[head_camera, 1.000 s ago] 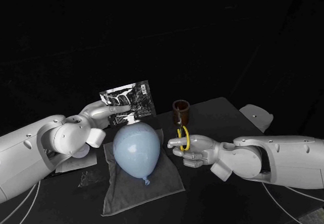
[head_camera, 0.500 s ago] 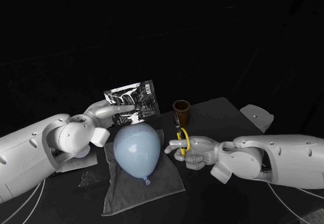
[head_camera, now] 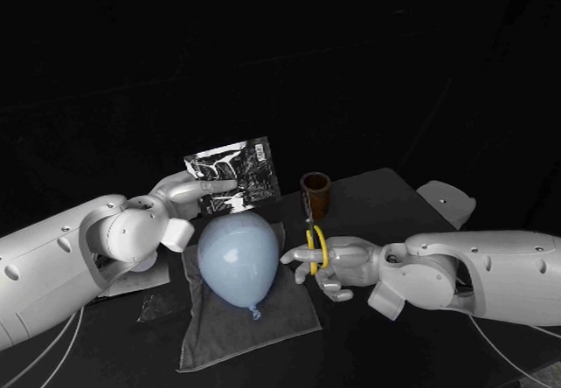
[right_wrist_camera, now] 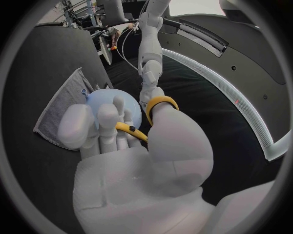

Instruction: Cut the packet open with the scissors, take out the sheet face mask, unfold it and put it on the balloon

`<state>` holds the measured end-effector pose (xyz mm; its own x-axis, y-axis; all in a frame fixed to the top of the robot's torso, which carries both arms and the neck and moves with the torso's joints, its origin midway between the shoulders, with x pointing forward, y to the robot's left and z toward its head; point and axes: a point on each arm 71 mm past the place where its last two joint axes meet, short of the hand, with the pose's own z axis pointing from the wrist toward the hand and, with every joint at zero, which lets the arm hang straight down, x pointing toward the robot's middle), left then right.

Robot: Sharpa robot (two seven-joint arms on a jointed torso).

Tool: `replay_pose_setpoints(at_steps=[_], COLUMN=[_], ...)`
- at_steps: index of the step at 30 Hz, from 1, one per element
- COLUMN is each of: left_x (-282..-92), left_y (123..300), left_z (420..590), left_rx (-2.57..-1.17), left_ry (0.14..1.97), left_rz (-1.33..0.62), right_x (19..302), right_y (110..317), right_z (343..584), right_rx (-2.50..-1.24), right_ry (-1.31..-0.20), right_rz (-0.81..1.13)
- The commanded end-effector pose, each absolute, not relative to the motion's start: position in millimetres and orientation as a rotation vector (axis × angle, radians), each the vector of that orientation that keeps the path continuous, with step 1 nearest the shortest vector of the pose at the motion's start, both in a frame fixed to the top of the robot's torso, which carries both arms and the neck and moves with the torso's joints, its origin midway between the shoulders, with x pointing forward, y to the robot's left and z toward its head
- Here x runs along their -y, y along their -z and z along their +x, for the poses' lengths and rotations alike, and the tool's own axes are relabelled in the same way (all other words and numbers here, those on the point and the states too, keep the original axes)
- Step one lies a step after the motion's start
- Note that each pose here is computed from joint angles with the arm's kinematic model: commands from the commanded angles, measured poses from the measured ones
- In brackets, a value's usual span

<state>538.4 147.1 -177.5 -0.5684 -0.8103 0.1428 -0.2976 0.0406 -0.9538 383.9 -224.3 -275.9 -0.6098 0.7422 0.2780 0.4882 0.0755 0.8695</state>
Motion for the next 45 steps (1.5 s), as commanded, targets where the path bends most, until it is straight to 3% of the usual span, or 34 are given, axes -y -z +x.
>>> replay_pose_setpoints(at_steps=[1,24,45], left_x=[-144.1,-122.2,-113.3], left_y=[174.3,163.5,158.5], left_z=[539.0,541.7,531.5], left_rx=[-1.876,-1.893,-2.001], left_ry=[1.571,1.624,1.714], left_rz=[-1.099,-1.057,-0.948], right_x=[220.6,205.3,204.9], right_y=[274.7,272.0,262.4], right_z=[380.3,373.5,373.0], right_rx=[-2.167,-2.246,-2.235], right_ry=[-1.568,-1.625,-1.645], right_rz=[1.193,1.141,1.128])
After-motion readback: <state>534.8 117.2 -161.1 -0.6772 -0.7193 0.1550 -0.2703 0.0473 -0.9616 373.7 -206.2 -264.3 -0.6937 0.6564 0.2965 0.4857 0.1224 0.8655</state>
